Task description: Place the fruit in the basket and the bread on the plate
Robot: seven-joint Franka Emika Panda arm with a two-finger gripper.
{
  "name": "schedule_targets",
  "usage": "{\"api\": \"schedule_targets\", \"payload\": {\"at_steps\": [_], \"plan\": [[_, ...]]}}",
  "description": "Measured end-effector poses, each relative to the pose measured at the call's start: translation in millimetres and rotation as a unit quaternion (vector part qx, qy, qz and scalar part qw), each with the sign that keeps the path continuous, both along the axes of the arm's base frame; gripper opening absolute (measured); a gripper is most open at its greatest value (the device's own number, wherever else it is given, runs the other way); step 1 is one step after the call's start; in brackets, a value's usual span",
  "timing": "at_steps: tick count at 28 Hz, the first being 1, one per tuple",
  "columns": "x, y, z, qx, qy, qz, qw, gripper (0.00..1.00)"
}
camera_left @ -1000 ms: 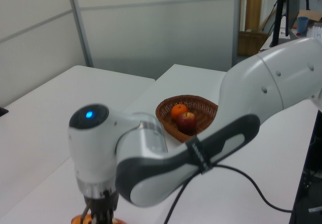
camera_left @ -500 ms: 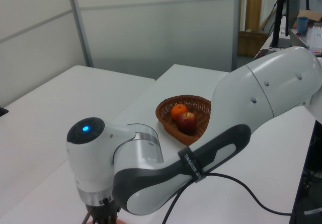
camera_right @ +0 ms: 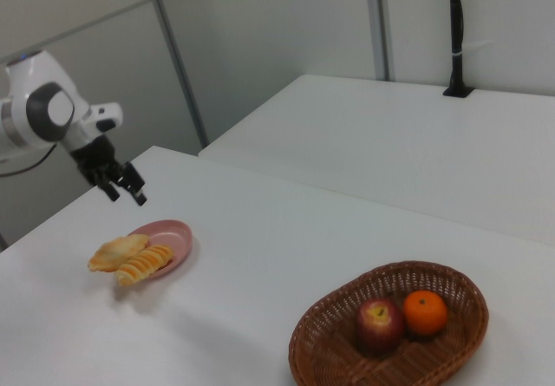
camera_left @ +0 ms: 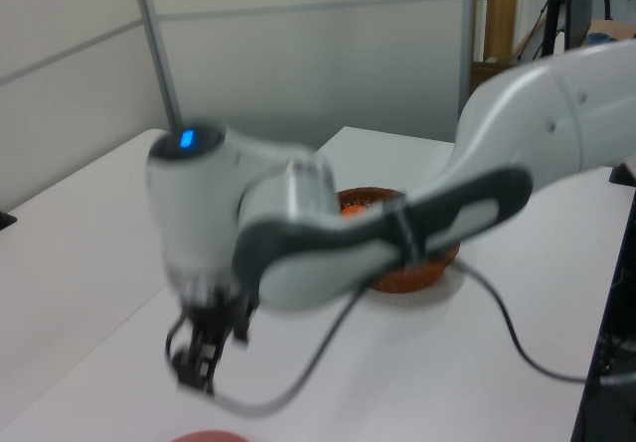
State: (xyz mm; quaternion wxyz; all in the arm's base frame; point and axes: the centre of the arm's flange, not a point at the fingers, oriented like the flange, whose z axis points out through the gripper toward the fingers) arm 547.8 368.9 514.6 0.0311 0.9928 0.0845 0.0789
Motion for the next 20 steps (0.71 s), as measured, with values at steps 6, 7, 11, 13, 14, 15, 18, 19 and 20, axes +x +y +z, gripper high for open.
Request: {"api": "schedule_targets", "payload": {"at_steps": [6, 7, 11, 13, 14, 15, 18, 19, 20], "plan": [[16.6, -100.6, 57.3, 0.015, 0.024, -0.05, 0.9984, 1.0], [17.6, -116.0, 65.2, 0.017, 0.027, -0.054, 0.998, 1.0], [17.2, -188.8, 102.0, 0.027, 0.033, -0.078, 0.996, 1.0], [13.5, -215.4, 115.3, 0.029, 0.035, -0.092, 0.9947, 1.0], [10.9, -227.3, 120.9, 0.03, 0.038, -0.098, 0.994, 1.0], [7.6, -238.2, 126.3, 0.03, 0.042, -0.104, 0.9932, 1.0], [-2.0, -271.0, 138.2, 0.031, 0.057, -0.113, 0.9915, 1.0], [-3.7, -279.7, 140.3, 0.03, 0.059, -0.114, 0.9913, 1.0], [-4.7, -288.5, 141.7, 0.029, 0.061, -0.113, 0.9912, 1.0]]}}
